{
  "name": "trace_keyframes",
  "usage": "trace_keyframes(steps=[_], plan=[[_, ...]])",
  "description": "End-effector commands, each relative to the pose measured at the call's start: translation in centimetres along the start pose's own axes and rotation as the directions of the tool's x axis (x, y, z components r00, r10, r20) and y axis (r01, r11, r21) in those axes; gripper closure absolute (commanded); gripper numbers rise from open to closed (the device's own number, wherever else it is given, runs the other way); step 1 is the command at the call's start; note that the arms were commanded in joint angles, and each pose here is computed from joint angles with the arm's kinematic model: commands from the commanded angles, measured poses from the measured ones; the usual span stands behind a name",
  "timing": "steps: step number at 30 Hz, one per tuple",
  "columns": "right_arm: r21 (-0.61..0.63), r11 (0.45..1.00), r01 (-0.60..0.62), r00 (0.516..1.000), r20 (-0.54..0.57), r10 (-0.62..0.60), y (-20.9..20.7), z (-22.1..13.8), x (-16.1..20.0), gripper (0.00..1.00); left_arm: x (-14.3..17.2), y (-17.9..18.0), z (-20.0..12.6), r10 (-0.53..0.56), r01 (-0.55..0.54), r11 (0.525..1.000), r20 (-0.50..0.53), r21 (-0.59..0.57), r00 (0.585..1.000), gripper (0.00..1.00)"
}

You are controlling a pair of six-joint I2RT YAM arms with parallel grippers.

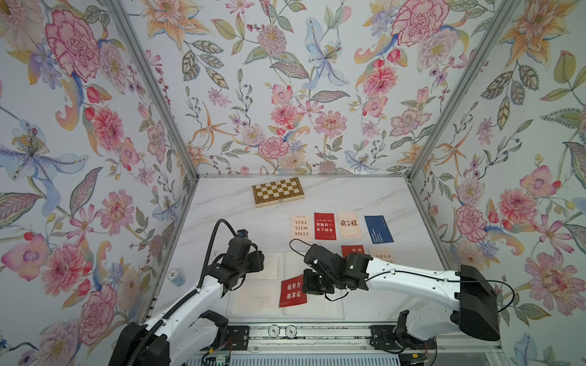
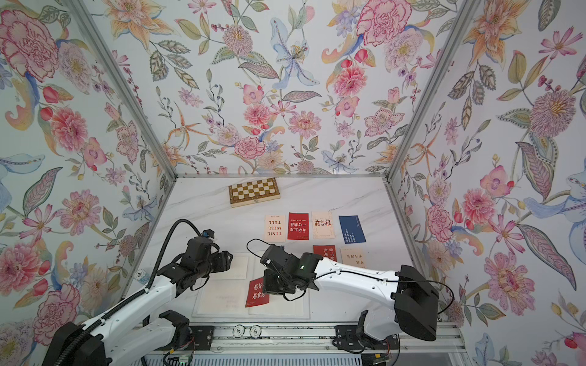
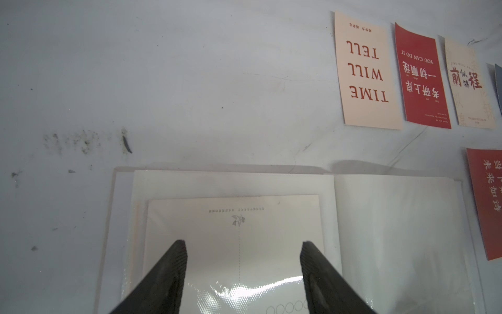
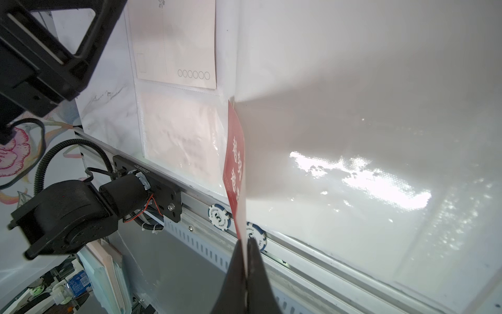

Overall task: Place the photos into the photo albums
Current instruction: Insert the photo into the photo album.

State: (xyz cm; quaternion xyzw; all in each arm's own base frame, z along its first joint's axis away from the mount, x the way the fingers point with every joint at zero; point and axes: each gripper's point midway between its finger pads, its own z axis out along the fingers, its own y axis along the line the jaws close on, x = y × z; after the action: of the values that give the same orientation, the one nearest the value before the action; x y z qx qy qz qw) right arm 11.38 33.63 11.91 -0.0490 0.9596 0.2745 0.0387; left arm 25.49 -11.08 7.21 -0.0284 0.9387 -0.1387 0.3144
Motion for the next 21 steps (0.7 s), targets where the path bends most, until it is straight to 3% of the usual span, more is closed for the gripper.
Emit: trace_keyframes(steps=[1,21], plan=[[0.032,0.999,0.006,1.000,-0.015,-0.006,-0.5,0.3,0.4,1.00,1.0,0.2,0.5,0.029,-0.029,1.000,-0.023,-0.007,0.999,0.34],[-0.033,0.999,0.005,0.998,-0.058,-0.007,-2.0,3.9,0.8,1.00,1.1,4.7,-0.1,-0.019,0.019,0.984,0.003,-0.175,1.000,0.30]])
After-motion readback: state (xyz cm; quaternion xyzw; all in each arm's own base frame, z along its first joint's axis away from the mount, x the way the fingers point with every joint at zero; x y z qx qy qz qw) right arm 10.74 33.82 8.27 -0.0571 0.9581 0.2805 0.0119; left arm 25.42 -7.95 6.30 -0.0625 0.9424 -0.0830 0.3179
